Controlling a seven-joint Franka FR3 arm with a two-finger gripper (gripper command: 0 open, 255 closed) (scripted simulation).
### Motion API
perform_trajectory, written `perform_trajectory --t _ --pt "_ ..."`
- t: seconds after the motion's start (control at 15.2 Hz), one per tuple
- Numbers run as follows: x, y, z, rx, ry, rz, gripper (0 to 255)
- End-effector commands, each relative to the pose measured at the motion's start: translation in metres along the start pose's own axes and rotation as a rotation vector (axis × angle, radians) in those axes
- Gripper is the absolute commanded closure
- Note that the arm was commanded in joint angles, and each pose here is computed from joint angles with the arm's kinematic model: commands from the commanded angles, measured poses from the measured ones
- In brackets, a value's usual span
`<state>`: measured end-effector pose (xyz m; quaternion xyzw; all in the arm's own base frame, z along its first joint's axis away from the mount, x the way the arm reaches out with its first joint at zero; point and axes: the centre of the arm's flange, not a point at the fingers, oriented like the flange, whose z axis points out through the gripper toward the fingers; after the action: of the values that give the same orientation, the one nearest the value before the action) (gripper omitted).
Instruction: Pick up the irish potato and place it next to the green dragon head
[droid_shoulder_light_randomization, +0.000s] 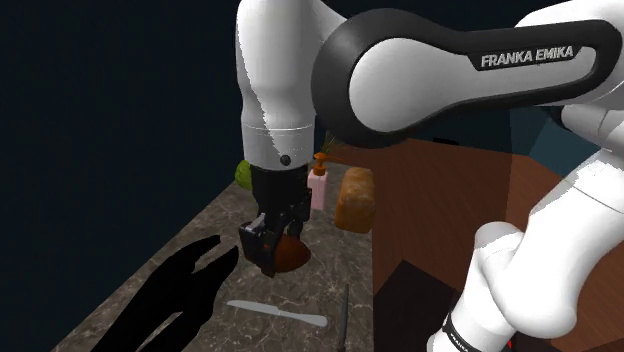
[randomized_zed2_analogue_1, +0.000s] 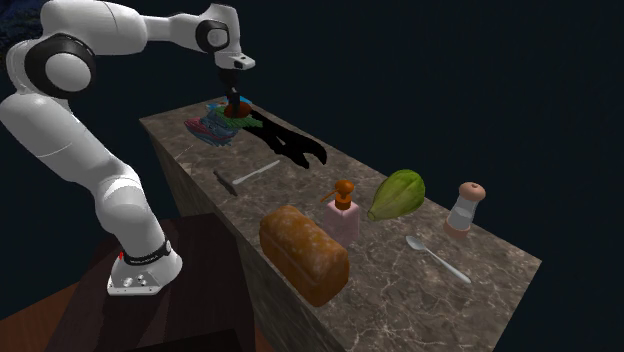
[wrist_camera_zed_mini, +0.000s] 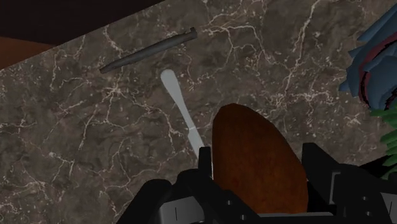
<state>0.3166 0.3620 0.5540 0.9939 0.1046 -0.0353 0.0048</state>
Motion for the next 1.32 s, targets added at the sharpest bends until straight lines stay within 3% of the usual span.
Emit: perform_trajectory --t 0.0,0.92,1.25 --pt "-0.020 -0.017 0.001 0.000 0.000 0.001 255" --pt "-0.152 -0.148 0.010 0.000 0.000 0.001 255" --pt "-0.150 -0.148 0.036 0.000 0.000 0.001 255"
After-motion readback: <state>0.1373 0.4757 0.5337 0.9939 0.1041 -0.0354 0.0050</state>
